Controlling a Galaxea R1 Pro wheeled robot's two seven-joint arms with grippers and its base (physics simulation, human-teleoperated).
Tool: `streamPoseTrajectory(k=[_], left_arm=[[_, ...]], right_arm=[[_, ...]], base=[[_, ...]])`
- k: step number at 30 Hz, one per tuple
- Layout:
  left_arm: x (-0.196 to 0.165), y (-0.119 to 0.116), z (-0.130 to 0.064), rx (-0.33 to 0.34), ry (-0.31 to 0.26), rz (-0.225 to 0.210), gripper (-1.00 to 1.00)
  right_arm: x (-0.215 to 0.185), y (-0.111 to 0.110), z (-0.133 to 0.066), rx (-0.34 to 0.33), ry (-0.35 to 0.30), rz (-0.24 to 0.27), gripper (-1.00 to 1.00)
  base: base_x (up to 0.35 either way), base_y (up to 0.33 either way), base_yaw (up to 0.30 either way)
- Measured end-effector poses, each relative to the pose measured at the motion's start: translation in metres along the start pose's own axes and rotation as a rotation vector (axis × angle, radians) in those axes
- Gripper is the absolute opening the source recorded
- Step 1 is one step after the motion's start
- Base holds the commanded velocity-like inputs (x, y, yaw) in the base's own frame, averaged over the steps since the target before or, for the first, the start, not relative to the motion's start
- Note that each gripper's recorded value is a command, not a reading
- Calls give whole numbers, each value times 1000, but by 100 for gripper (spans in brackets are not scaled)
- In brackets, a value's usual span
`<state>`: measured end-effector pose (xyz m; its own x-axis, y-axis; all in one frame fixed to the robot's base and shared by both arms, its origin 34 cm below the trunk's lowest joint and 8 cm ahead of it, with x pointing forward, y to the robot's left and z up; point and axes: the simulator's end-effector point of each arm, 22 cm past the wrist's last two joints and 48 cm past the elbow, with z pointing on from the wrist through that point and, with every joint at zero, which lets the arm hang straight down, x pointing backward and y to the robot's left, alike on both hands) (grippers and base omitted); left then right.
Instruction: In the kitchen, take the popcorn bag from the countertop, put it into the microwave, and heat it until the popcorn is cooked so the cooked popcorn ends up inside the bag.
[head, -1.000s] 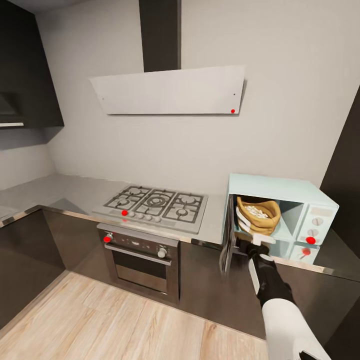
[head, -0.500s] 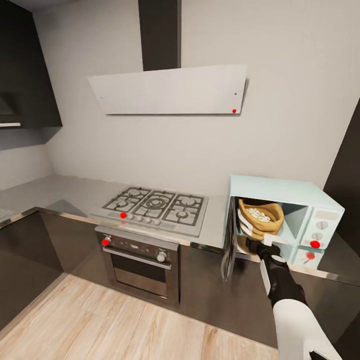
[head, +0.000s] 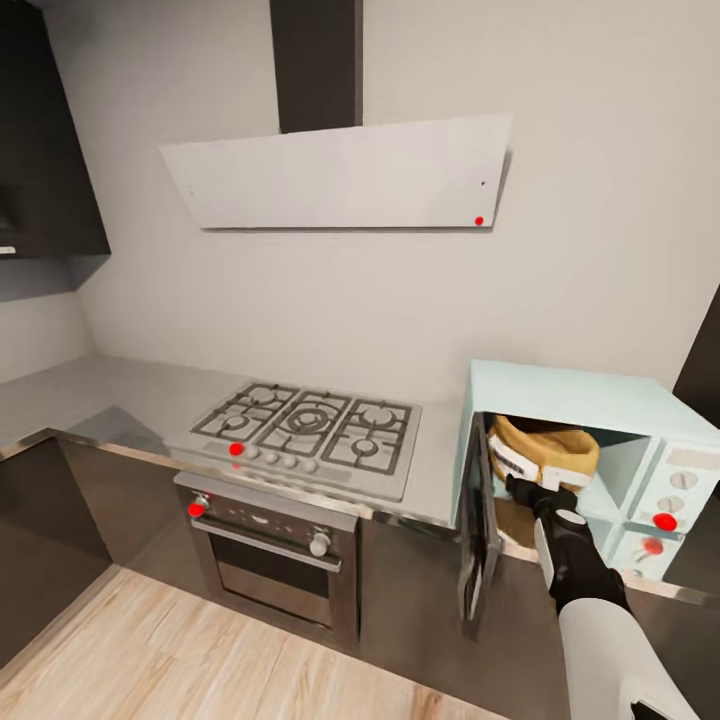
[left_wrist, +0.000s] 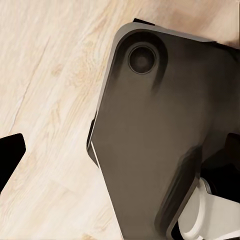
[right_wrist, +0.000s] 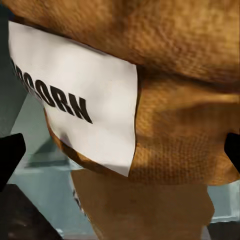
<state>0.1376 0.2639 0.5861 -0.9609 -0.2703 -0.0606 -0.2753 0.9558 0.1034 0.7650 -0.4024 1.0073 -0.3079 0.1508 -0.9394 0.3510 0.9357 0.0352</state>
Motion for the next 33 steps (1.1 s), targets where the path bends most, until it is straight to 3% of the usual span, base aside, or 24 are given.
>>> streamPoseTrajectory(k=[5,7,24,33], left_arm=[[0,-1,0,1,1,-1,100],[0,-2,0,3,0,-2,100],[1,-4,0,5,1,1,100],[1,-3,0,-3,2,-8,100]], right_arm=[[-13,-36,4,46,-26,-17,100],[-14,-40,5,51,-29,-20,100],[-16,-40,4,51,-32,-33,100],[-16,-35,5,35,-31,-38,100]], base=[[25,0,0],[0,0,0],[189,-128,0],[-85,-39,0]])
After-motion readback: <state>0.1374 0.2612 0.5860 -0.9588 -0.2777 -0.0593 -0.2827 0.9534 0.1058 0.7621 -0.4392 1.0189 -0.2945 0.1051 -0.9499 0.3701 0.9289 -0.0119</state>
